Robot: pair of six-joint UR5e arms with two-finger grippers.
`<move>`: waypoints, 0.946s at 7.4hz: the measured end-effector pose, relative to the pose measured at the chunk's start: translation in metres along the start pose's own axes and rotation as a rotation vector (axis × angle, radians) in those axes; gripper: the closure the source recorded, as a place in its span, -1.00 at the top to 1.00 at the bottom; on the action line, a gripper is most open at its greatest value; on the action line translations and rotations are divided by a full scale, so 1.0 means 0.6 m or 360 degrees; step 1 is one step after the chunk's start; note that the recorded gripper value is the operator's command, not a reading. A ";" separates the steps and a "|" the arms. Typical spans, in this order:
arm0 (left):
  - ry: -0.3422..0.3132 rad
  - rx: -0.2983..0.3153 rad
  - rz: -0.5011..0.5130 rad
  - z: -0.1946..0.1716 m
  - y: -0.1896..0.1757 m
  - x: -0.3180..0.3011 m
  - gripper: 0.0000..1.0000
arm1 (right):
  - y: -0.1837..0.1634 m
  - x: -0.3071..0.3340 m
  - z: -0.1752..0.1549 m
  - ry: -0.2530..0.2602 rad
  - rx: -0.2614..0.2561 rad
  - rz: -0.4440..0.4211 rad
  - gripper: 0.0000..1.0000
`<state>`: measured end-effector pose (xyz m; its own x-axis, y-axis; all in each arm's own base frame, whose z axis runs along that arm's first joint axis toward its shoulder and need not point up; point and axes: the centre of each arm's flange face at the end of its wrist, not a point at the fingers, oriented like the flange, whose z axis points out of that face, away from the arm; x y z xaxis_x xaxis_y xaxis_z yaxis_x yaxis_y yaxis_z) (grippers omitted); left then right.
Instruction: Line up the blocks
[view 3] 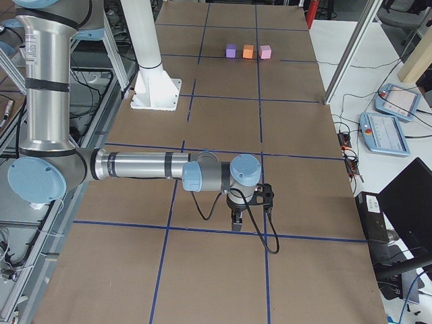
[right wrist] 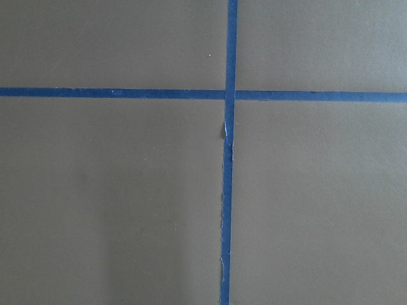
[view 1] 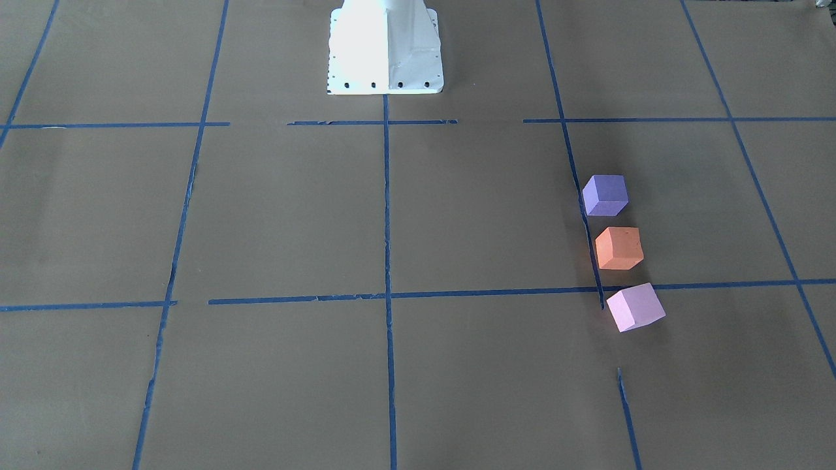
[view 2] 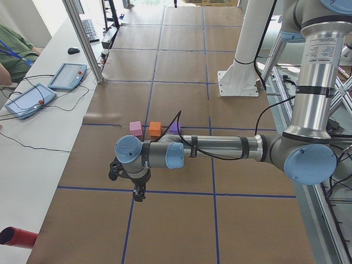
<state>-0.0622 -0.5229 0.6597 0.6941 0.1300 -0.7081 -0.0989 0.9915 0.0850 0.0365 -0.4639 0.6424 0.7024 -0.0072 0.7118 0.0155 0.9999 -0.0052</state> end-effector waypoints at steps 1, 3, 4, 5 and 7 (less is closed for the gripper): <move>-0.0002 0.0010 0.0010 0.001 0.000 -0.001 1.00 | 0.000 0.000 0.000 0.0000 0.0000 0.0000 1.00; -0.0006 0.0032 0.0025 0.005 0.004 -0.004 1.00 | 0.000 0.000 0.000 0.0000 0.0001 0.0000 1.00; -0.0009 0.0046 0.0035 0.006 0.007 -0.006 1.00 | 0.000 0.000 0.000 0.0000 0.0001 0.0000 1.00; -0.0010 0.0051 0.0039 0.008 0.011 -0.008 1.00 | 0.000 0.000 0.000 0.0001 0.0001 0.0000 1.00; -0.0008 0.0051 0.0038 0.016 0.033 -0.013 1.00 | 0.000 0.000 0.000 0.0000 0.0001 0.0000 1.00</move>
<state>-0.0626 -0.5040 0.6737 0.6956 0.1535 -0.7018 -0.0924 0.9879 0.1245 0.0367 -0.4639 0.6423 0.7025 -0.0071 0.7117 0.0152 0.9999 -0.0050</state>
